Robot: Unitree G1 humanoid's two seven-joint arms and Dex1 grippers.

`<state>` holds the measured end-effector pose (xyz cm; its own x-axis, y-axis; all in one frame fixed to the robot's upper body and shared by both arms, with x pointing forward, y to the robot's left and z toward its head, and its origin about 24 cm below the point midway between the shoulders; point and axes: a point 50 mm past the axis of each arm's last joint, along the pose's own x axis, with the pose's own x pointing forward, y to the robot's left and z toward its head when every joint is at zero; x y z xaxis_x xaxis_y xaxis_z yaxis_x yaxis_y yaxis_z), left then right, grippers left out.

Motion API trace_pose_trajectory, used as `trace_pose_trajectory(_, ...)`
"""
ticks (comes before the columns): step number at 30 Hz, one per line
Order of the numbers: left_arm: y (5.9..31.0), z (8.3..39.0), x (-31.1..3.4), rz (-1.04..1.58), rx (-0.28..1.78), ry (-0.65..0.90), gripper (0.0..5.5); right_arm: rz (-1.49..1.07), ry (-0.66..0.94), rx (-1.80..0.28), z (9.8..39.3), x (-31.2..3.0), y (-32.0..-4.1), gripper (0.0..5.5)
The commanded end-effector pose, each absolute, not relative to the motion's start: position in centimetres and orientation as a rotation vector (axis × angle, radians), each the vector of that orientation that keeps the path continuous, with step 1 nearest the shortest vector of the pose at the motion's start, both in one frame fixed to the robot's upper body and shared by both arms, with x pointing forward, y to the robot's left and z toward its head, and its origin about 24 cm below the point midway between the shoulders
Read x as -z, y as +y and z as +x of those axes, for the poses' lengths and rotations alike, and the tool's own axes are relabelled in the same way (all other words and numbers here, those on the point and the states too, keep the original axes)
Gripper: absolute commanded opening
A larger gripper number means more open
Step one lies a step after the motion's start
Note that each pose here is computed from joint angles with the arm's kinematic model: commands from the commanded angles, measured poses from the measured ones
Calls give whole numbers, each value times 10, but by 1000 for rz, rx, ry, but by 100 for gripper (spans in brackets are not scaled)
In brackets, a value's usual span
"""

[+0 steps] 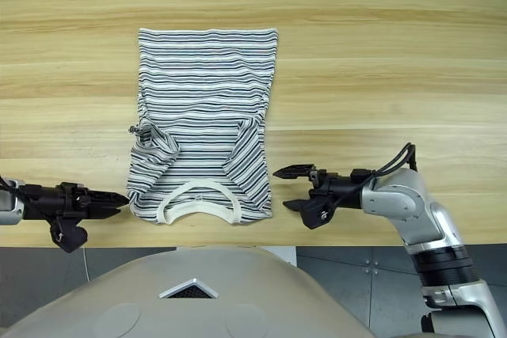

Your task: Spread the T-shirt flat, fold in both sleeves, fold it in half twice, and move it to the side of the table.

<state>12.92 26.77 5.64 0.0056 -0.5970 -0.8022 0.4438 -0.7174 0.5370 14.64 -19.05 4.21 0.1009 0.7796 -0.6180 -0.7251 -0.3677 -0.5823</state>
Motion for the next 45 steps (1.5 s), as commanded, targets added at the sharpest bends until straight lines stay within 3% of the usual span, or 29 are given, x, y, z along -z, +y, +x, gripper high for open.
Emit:
trace_pose_trajectory(1, 263, 132, -44, 1503, 1758, -167, 227, -1144, -45, -1643, 142, -31, -188, 397)
trace_pose_trajectory(8, 258, 135, -38, 1442, 1663, -198, 227, -1150, -65, -1662, 144, -29, -186, 397)
trace_pose_trajectory(14, 279, 132, -37, 1408, 1622, -79, 227, -1173, -52, -1663, 148, -27, -190, 397)
trace_pose_trajectory(21, 303, 125, -34, 1418, 1669, 91, 325, -1200, -41, -1665, 151, -24, -191, 403)
trace_pose_trajectory(29, 271, 131, -30, 1321, 1615, -93, 437, -1201, -44, -1660, 151, -22, -190, 403)
trace_pose_trajectory(40, 262, 131, -10, 1265, 1577, -101, 437, -1176, -90, -1722, 147, -13, -172, 403)
trace_pose_trajectory(45, 264, 127, -3, 1238, 1609, -70, 345, -1115, -80, -1720, 147, -12, -165, 298)
